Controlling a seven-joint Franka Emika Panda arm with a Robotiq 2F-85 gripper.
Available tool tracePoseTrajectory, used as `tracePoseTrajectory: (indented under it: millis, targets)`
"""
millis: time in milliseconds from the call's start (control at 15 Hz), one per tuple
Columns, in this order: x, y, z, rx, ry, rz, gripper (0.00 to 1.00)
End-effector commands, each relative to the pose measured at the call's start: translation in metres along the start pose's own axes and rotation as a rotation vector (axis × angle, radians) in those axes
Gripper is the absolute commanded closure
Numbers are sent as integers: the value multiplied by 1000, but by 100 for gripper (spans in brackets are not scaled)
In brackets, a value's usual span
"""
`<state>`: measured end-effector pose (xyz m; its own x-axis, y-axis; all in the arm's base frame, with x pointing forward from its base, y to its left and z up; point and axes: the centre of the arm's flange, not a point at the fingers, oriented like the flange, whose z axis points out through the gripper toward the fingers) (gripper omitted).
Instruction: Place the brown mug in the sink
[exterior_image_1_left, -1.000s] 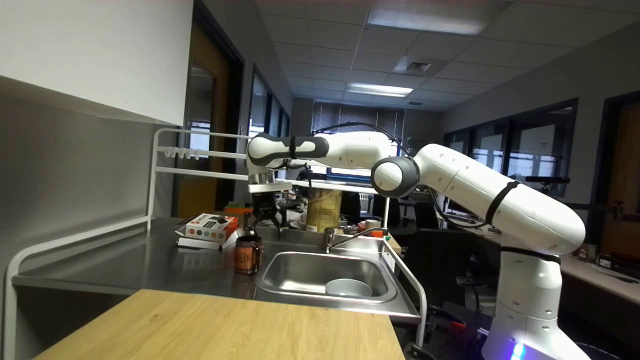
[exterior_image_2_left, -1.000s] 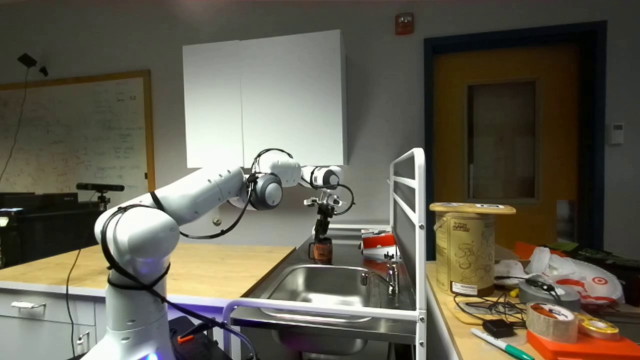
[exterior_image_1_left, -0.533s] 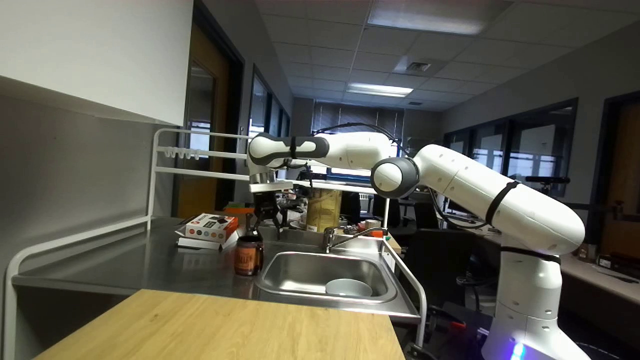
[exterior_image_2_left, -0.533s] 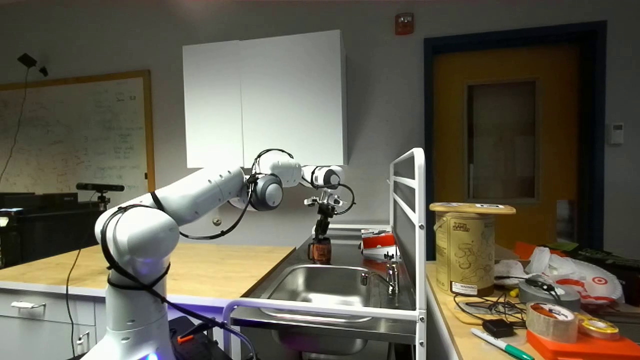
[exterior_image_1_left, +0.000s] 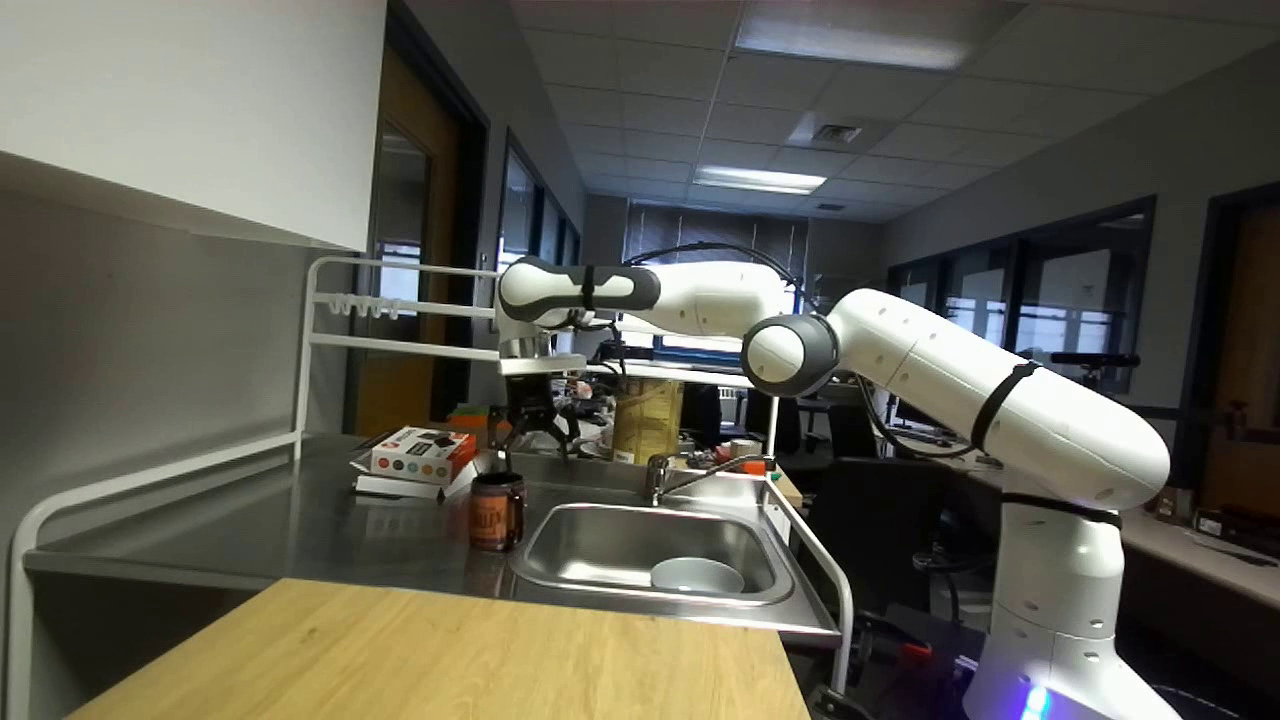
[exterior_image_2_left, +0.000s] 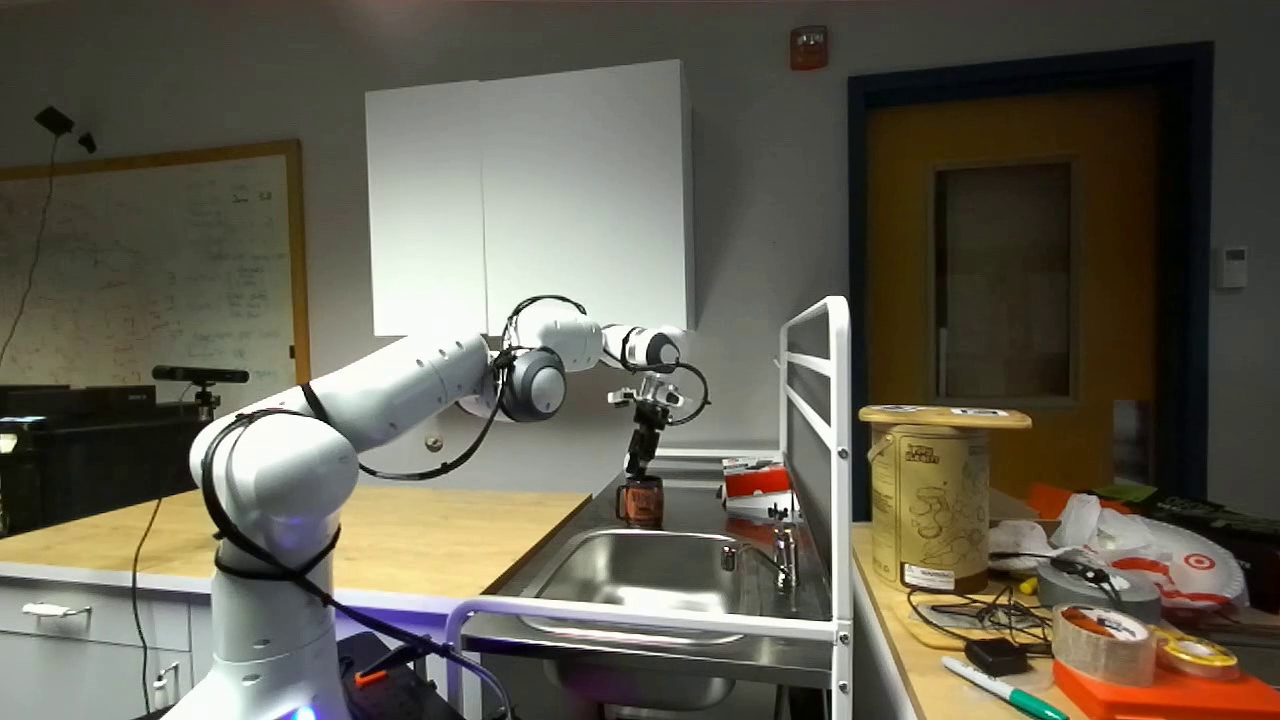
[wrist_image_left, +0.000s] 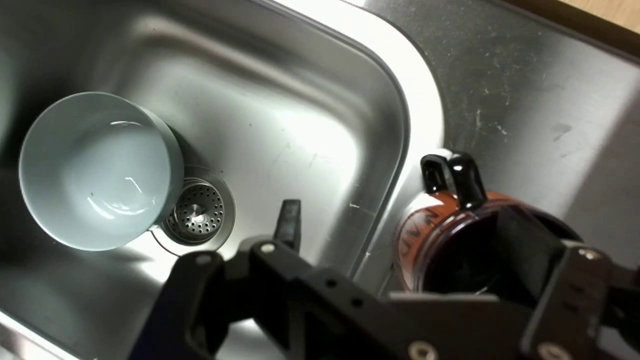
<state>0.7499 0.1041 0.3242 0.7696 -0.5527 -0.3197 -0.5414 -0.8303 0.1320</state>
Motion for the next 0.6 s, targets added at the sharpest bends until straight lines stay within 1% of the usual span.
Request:
tracePoseTrajectory:
  millis: [0, 200, 533]
  targets:
    - [41, -34, -40, 29, -13, 20, 0]
    - [52, -33, -37, 25, -13, 30, 0]
    - [69, -31, -18, 9, -30, 48, 0]
